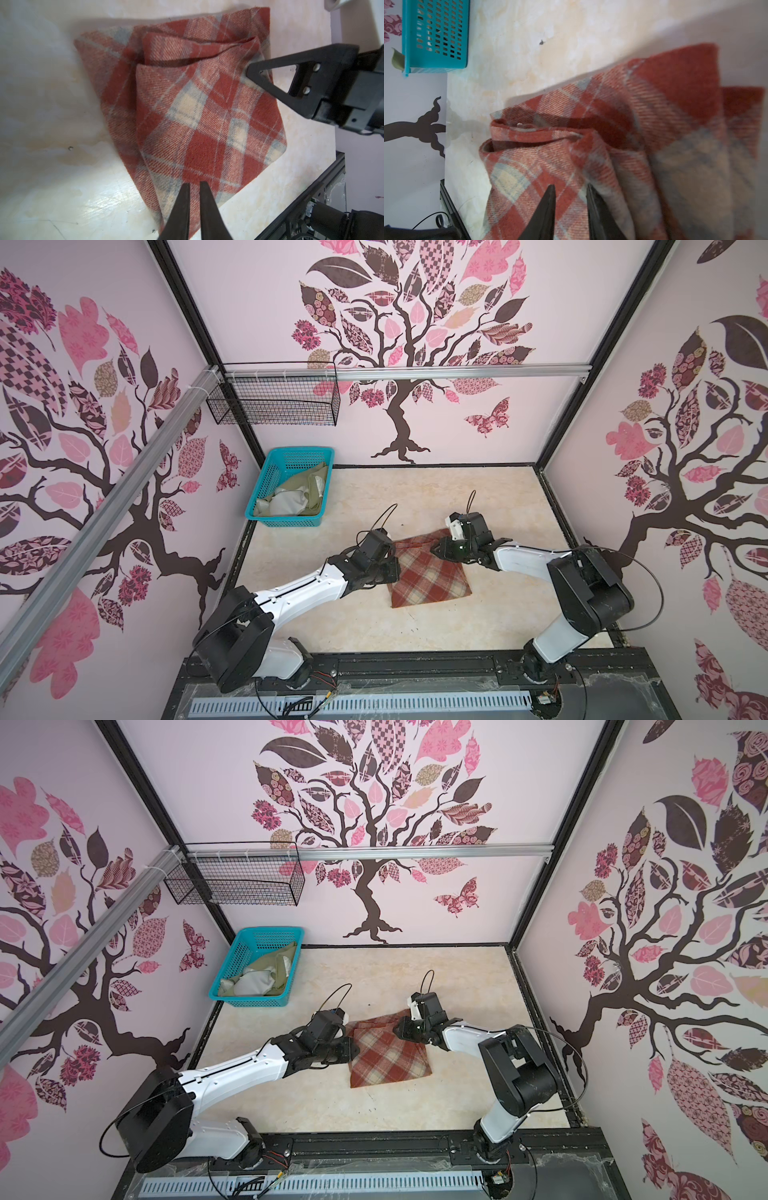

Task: Fold and stack skirts
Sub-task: Smooth out the skirt at the center of the table.

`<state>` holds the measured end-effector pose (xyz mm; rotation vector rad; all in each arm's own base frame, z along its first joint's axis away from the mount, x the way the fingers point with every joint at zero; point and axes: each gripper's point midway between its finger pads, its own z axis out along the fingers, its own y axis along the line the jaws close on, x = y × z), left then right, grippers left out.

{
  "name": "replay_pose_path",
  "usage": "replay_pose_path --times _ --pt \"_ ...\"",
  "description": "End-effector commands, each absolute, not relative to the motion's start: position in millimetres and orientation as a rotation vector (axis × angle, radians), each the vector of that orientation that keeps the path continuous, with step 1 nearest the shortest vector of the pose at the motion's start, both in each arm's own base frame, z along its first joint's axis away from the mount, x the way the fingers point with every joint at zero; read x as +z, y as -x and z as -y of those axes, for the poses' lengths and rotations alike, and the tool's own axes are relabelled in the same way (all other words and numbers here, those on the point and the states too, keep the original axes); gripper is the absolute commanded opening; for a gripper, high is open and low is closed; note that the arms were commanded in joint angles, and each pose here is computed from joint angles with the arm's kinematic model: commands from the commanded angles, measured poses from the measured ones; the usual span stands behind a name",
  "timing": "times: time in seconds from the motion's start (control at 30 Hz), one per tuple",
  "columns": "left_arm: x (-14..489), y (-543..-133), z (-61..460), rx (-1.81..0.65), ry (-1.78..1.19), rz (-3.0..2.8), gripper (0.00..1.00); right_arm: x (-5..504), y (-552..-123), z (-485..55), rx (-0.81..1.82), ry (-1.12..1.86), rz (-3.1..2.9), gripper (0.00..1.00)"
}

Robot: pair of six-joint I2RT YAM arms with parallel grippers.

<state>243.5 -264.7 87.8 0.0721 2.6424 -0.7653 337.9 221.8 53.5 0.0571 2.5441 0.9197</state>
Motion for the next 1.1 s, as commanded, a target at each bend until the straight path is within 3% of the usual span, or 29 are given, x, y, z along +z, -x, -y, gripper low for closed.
replay_pose_path --times 0.0,0.33,0.4,0.53,0.73,1.07 --pt "74 -237 267 -0.797 -0.054 -2.666 0.14 44 -345 -218 0.885 -0.069 -2.548 0.28" --pt "26 -218 245 -0.668 0.003 -2.793 0.13 40 -334 -217 0.907 -0.076 -2.572 0.28" --pt "23 -220 238 -0.624 0.014 -2.802 0.13 56 -335 -218 0.927 -0.050 -2.549 0.34" --pt "29 -230 230 -0.573 0.018 -2.780 0.12 83 -334 -204 0.939 -0.046 -2.531 0.65" --pt "40 -235 234 -0.628 -0.016 -2.753 0.13 80 -324 -157 0.677 -0.071 -2.598 0.73" --pt "41 -236 239 -0.646 -0.022 -2.761 0.13 52 -303 -151 0.673 -0.089 -2.683 0.81"
